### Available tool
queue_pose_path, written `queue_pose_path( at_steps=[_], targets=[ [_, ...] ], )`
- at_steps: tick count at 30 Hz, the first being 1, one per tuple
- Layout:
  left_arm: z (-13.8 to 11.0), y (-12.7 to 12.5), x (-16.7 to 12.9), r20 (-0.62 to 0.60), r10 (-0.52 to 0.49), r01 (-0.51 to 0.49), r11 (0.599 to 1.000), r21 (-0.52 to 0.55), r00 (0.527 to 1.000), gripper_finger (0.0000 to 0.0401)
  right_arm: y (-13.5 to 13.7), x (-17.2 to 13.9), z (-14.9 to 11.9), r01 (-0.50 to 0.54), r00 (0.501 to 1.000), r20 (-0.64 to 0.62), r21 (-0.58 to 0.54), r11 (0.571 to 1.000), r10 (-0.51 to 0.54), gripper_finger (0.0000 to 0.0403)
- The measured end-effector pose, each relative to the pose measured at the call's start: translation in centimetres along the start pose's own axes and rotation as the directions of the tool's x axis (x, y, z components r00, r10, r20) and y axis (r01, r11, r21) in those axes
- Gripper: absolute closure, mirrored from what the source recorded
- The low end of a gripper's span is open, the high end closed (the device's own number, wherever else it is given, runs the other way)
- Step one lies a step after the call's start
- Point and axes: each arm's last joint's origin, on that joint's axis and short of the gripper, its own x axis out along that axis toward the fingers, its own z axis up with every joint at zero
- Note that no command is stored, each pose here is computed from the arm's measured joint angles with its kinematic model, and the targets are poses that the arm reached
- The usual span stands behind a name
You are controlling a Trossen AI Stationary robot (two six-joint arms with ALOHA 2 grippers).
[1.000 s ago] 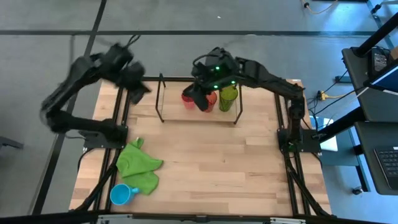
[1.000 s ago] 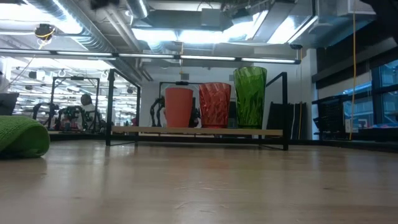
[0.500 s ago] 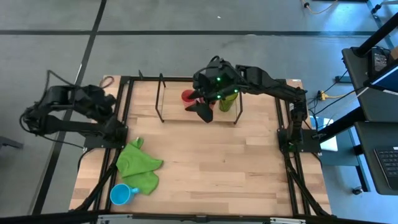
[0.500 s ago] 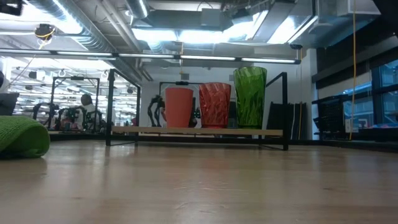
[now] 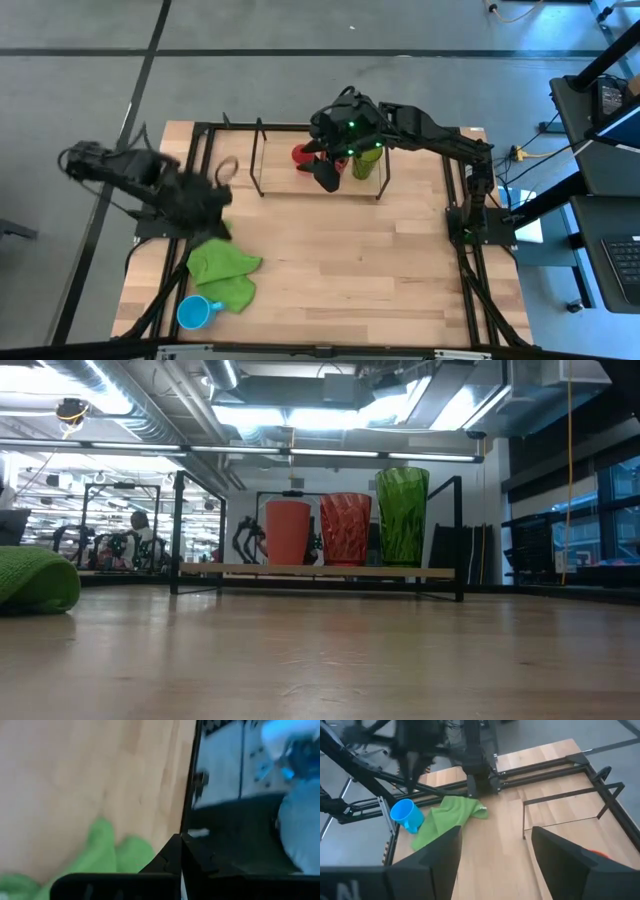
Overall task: Stack small to large cups/mugs on shelf
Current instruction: Put the blue mug on the shelf
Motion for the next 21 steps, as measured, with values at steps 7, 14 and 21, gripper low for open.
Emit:
queue_pose_path(
  at_steps=[7, 14, 21],
  targets=[
    [-5.5, -4.5, 2.3, -0.038, 0.085, -0.089, 0.989, -0.121, 0.996, 0.0401, 0.0, 0.0, 0.0, 0.000, 1.000, 0.001, -0.050, 0.999, 0.000, 0.0163],
    [-12.3, -4.8, 3.7, -0.313, 0.395, -0.444, 0.890, -0.103, 0.864, 0.0401, 0.0, 0.0, 0.0, 0.000, 1.000, -0.002, -0.077, 0.997, 0.000, 0.0163],
    [-13.9, -6.3, 6.2, -0.356, 0.400, -0.462, 0.880, -0.106, 0.844, 0.0401, -0.1, 0.0, -0.4, 0.004, 0.999, -0.038, -0.069, 0.998, -0.007, 0.0163]
  ],
)
